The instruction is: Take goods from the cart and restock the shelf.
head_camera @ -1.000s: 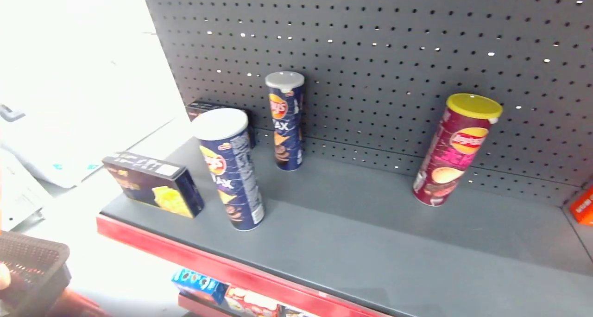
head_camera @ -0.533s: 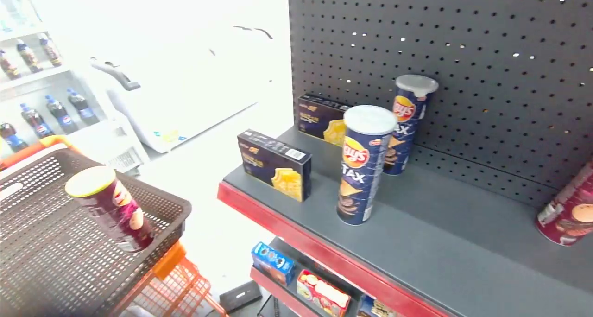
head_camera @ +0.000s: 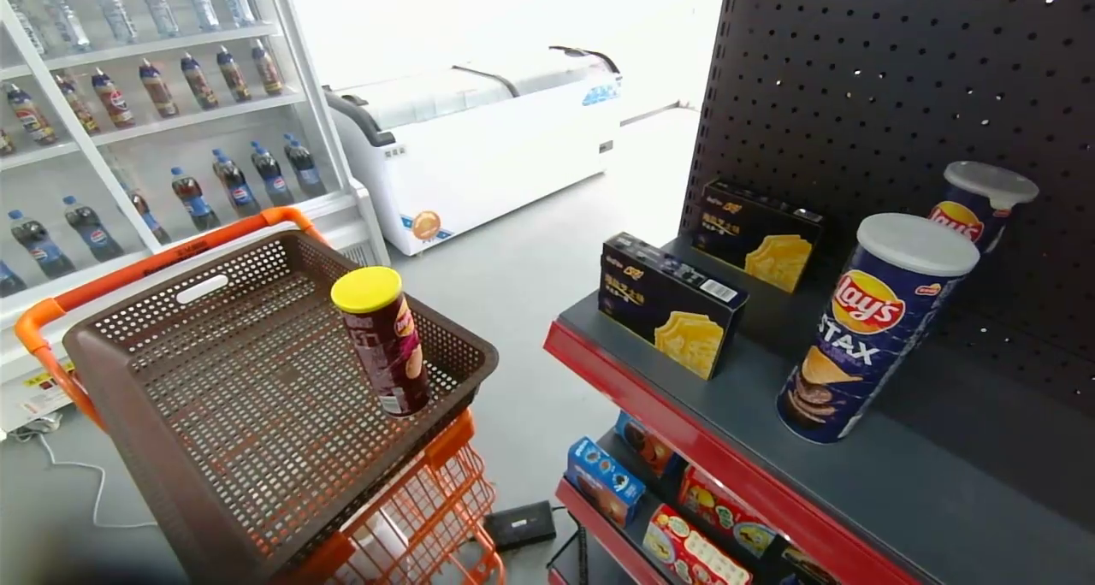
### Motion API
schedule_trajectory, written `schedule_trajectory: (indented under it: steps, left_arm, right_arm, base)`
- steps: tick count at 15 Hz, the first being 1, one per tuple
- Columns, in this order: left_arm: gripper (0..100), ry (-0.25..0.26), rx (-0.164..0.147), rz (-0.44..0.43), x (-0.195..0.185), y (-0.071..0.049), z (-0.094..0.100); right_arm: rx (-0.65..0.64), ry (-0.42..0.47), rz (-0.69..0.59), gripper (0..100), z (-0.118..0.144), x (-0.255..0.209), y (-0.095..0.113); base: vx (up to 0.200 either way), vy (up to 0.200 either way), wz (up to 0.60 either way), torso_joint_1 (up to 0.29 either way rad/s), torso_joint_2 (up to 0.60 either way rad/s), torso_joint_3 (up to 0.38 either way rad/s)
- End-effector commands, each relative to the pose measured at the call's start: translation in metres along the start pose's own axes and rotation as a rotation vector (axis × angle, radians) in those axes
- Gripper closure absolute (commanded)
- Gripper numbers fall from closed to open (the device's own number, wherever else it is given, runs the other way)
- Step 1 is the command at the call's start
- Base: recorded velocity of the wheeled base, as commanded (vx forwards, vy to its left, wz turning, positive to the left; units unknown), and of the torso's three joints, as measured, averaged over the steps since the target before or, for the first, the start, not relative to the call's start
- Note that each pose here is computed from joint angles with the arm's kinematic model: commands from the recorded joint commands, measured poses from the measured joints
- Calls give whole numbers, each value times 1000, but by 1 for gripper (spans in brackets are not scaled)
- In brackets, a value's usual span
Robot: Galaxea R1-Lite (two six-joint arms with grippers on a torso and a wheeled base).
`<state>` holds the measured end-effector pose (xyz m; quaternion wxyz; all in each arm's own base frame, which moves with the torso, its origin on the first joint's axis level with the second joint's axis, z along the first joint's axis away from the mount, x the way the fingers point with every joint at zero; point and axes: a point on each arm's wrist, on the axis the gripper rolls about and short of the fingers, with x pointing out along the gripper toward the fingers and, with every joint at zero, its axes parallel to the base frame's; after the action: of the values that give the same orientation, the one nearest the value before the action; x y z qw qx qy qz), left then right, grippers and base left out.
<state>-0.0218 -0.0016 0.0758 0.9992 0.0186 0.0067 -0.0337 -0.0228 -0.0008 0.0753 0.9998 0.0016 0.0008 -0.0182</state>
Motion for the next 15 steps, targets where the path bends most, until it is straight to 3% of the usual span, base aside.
schedule_trajectory:
  steps: [1, 4, 5, 6, 9, 10, 12, 15]
  left_arm:
    - [0, 1, -1, 0, 0, 0, 0]
    - [0, -10, 0, 2, 0, 0, 1]
    - [0, -42, 5, -2, -1, 0, 7]
    - [0, -91, 7, -6, -7, 0, 25]
    - [0, 75, 5, -62, 13, 4, 93]
    - [0, 131, 15, -66, 27, 5, 100]
    - [0, 148, 43, -51, 40, 6, 115]
    - [0, 247, 39, 10, 61, 8, 116]
  right_arm:
    - [0, 0, 0, 0, 0, 0, 0]
    - [0, 0, 0, 0, 0, 0, 0]
    - [0, 0, 0, 0, 0, 0, 0]
    - [0, 0, 0, 0, 0, 0, 0]
    - [0, 0, 0, 0, 0, 0, 0]
    - [0, 0, 0, 0, 0, 0, 0]
    - [0, 0, 0, 0, 0, 0, 0]
    - [0, 0, 0, 0, 0, 0, 0]
  base:
    - [0, 0, 0, 0, 0, 0]
    - [0, 0, 0, 0, 0, 0]
    - [0, 0, 0, 0, 0, 0]
    - [0, 0, 0, 0, 0, 0]
    - [0, 0, 0, 0, 0, 0]
    - [0, 0, 0, 0, 0, 0]
    - [0, 0, 0, 0, 0, 0]
    - [0, 0, 0, 0, 0, 0]
